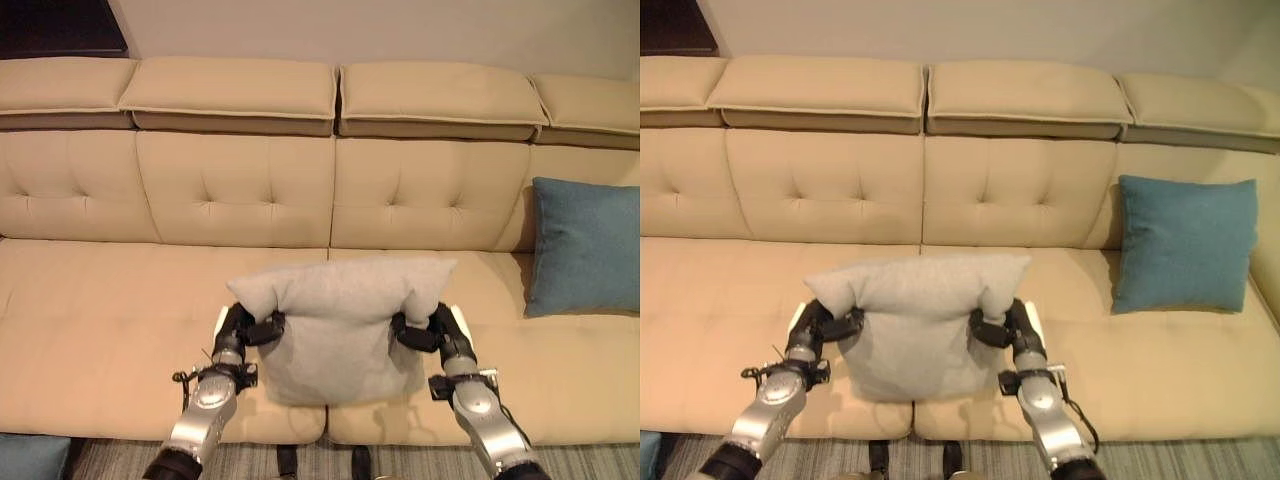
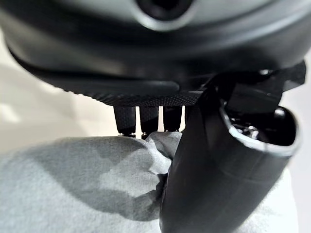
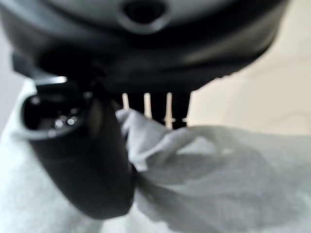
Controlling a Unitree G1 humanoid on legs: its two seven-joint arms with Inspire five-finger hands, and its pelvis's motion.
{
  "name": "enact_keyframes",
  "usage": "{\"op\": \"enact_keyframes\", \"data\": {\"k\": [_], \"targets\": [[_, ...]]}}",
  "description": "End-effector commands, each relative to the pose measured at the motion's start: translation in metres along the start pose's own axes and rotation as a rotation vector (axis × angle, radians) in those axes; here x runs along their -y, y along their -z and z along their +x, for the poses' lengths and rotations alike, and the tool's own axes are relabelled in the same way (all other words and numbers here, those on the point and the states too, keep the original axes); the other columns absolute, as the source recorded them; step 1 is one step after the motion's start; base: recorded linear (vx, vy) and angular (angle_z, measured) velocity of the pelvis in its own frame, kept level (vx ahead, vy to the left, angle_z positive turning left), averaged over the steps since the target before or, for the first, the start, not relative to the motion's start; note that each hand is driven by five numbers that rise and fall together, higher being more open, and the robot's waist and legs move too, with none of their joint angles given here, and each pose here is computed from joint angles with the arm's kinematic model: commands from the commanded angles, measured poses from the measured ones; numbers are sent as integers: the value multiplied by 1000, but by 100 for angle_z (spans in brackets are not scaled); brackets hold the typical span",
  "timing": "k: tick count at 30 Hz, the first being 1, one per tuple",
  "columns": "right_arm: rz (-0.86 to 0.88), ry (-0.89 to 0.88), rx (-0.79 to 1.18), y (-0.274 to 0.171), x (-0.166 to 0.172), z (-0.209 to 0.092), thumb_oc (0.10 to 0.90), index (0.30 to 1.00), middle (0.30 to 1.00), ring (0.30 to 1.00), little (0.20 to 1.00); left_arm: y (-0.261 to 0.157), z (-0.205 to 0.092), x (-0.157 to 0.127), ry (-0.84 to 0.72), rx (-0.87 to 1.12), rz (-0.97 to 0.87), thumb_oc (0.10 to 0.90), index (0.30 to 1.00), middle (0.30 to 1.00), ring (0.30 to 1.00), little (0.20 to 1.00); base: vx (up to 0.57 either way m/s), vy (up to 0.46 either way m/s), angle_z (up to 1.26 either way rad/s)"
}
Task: Pick up all the scattered cushions and arrange them neatly on the sofa.
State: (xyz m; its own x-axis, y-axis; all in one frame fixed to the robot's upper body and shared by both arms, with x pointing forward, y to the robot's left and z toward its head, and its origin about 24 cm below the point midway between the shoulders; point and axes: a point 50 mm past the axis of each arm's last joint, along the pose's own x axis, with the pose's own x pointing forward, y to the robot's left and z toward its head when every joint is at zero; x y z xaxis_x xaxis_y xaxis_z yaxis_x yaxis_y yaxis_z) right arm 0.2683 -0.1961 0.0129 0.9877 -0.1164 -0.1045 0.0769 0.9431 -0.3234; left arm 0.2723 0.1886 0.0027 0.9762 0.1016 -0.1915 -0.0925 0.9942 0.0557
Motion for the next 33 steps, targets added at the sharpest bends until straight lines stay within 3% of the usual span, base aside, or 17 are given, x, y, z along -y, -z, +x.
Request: {"op": "enact_keyframes", "data": {"k": [1,2,3,13,22,23,24,33], "targets": [[114,84,445,-105,4,30,400,300,300,300,300,-106,23,46,125,468,-39,400,300,300,300,300,14,-9,-7],[114,85,447,-105,4,30,400,300,300,300,300,-107,24,46,125,470,-39,400,300,300,300,300,-72,-33,-11],[118,110,547,-141,-1,41,400,300,300,300,300,-145,32,51,97,586,-40,400,300,300,300,300,-77,-27,-11],[74,282,834,-246,10,59,400,300,300,300,300,-245,45,58,-46,860,7,400,300,300,300,300,-96,-39,-2],[33,432,877,-284,36,73,400,300,300,300,300,-297,53,48,-128,951,165,400,300,300,300,300,-44,-36,4],[5,438,858,-286,42,78,800,900,900,900,900,-303,57,44,-144,944,209,668,702,702,702,702,-25,-29,12],[-1,431,854,-287,43,79,800,900,900,900,900,-304,58,41,-147,939,219,800,900,900,900,900,-33,-31,17],[-55,372,709,-250,45,92,800,900,900,900,900,-281,68,13,-182,841,224,800,900,900,900,900,-2,-10,13]]}}
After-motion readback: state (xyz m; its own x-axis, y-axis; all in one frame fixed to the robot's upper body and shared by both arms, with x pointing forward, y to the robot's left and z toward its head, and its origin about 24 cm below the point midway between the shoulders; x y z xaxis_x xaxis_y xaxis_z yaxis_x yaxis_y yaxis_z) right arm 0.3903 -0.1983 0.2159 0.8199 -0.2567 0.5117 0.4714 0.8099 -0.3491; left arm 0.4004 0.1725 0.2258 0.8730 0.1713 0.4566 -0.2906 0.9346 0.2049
